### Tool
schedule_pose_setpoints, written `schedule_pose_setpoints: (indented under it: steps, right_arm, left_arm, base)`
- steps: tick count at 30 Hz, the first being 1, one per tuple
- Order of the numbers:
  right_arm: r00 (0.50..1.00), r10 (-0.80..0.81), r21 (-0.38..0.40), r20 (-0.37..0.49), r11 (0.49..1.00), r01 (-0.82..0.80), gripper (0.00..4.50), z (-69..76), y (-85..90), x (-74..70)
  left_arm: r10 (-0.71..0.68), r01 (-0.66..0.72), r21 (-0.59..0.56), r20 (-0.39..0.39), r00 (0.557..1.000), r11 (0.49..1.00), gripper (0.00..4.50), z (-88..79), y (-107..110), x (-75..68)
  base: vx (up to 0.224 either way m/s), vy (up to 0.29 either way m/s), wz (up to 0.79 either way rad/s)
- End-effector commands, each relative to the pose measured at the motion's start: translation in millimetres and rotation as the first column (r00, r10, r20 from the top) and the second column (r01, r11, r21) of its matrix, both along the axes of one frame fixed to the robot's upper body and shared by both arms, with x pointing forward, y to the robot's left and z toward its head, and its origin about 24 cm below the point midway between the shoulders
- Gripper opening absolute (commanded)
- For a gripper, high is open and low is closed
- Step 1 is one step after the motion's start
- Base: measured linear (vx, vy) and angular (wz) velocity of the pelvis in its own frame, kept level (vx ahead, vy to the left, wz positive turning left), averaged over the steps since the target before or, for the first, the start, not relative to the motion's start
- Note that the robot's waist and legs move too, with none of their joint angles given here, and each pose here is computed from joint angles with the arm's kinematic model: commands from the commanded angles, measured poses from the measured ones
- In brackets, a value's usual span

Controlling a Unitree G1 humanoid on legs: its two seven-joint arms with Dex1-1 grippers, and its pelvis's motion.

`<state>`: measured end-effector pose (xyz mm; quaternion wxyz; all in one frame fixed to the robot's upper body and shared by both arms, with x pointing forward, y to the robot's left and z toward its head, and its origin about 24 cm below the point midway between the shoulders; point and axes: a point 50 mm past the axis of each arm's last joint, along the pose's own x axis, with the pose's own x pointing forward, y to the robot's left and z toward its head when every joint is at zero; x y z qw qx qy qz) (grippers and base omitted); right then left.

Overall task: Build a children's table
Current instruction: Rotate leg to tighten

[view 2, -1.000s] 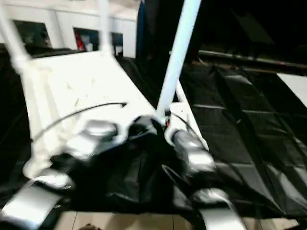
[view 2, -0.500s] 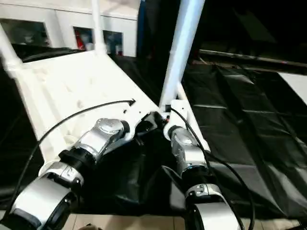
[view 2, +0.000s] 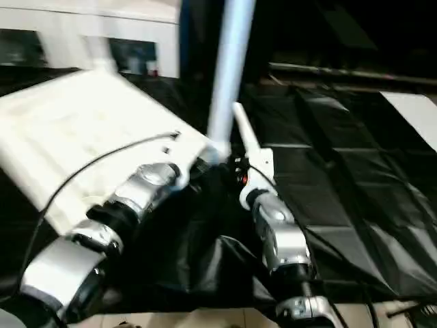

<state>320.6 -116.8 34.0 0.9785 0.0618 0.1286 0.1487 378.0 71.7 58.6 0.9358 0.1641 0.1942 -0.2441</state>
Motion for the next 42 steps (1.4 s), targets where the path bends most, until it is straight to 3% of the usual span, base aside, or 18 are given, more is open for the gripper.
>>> schedule_pose_setpoints:
  steps: [1,7,8,9,13,14,15,17,19,23,24,26,27,28,33,37,38,42]
  right_arm:
    - [1.0,0.001,0.002,0.014,1.0,-0.001,3.54,7.0,2.3,1.3]
    - [1.0,0.03,-0.001,0.007,1.0,-0.03,3.54,9.3,8.1,0.4]
    - [0.999,0.032,-0.002,0.006,0.999,-0.032,3.54,9.5,8.3,0.3]
    - [0.999,0.033,-0.004,0.006,0.999,-0.033,3.59,9.8,8.3,0.4]
    - [0.999,0.035,-0.01,0.007,0.999,-0.035,3.61,9.8,8.0,0.5]
    - [0.999,0.037,-0.023,0.009,0.999,-0.037,3.61,10.0,7.3,0.2]
    - [0.999,0.037,-0.023,0.009,0.999,-0.037,3.61,10.0,7.3,0.2]
    - [0.999,0.03,-0.052,0.025,0.998,-0.029,3.61,14.0,4.1,-0.2]
    - [0.999,0.024,-0.063,0.032,0.998,-0.022,3.61,15.9,2.8,-0.1]
    - [0.998,-0.032,-0.077,0.055,0.996,0.036,3.61,24.6,-11.9,-3.4]
    - [0.998,-0.033,-0.076,0.055,0.996,0.037,3.61,24.8,-12.3,-3.6]
    - [0.997,-0.048,-0.089,0.054,0.995,0.053,3.61,25.6,-17.9,-6.0]
    - [0.997,-0.054,-0.109,0.052,0.992,0.059,3.61,25.5,-21.7,-7.8]
    - [0.997,-0.054,-0.109,0.052,0.992,0.059,3.61,25.5,-21.7,-7.8]
    - [0.996,-0.077,-0.148,0.042,0.986,0.082,3.61,26.6,-32.1,-8.8]
    - [0.997,-0.074,-0.188,0.026,0.979,0.078,3.61,27.8,-36.1,-8.1]
    - [0.997,-0.073,-0.198,0.02,0.977,0.076,3.61,27.9,-36.8,-7.4]
    - [0.997,-0.078,-0.213,0.001,0.974,0.076,3.61,28.8,-38.4,-5.3]
  left_arm:
    - [0.125,-0.124,0.036,-0.03,0.992,0.992,0.0,-10.3,22,0.5]
    - [0.156,-0.157,0.027,0.037,0.987,0.987,0.0,-4.5,29,4.8]
    - [0.15,-0.151,0.018,0.055,0.987,0.988,0.27,-2.8,28,5.4]
    - [0.096,-0.092,-0.035,0.126,0.987,0.995,0.27,6.4,22,6.8]
    - [0.046,-0.023,-0.108,0.214,0.976,0.994,0.65,20.1,16,6.5]
    - [0.035,-0.003,-0.118,0.268,0.963,0.993,0.78,27.7,17,4.9]
    - [0.035,-0.003,-0.118,0.268,0.963,0.993,0.91,27.7,17,4.9]
    - [0.073,-0.02,-0.162,0.333,0.94,0.987,0.98,40.9,32,-2.7]
    - [0.088,-0.027,-0.175,0.35,0.933,0.984,1.05,45.1,38,-6.8]
    - [0.261,-0.238,-0.106,0.371,0.891,0.965,1.39,58.4,90,-39.7]
    - [0.266,-0.245,-0.103,0.373,0.889,0.964,1.4,58.7,91,-41.0]
    - [0.352,-0.356,-0.056,0.362,0.864,0.933,1.63,58.8,113,-57.5]
    - [0.436,-0.456,-0.029,0.353,0.828,0.89,1.75,58.3,131,-70.0]
    - [0.436,-0.456,-0.029,0.353,0.828,0.89,1.79,58.3,131,-70.0]
    - [0.693,-0.74,-0.071,0.42,0.586,0.669,2.2,61.6,184,-111.7]
    - [0.818,-0.892,0.01,0.393,0.419,0.452,2.42,49.5,213,-150.0]
    - [0.837,-0.906,0.027,0.372,0.402,0.423,2.64,44.1,219,-156.8]
    - [0.862,-0.911,0.069,0.302,0.407,0.406,2.77,29.8,224,-166.7]
  base:
    - [0.0,0.0,0.0]
    - [0.0,0.0,0.0]
    - [0.0,0.0,0.0]
    - [0.0,0.0,0.0]
    - [0.0,0.0,0.0]
    - [0.0,0.0,0.0]
    - [0.0,0.0,0.0]
    - [0.0,0.0,0.0]
    - [0.0,0.0,0.0]
    - [0.0,0.0,0.0]
    - [0.0,0.0,0.0]
    - [0.0,0.0,0.0]
    - [0.0,0.0,0.0]
    - [0.0,0.0,0.0]
    - [0.0,0.0,0.0]
    - [0.0,0.0,0.0]
    - [0.0,0.0,0.0]
    - [0.0,0.0,0.0]
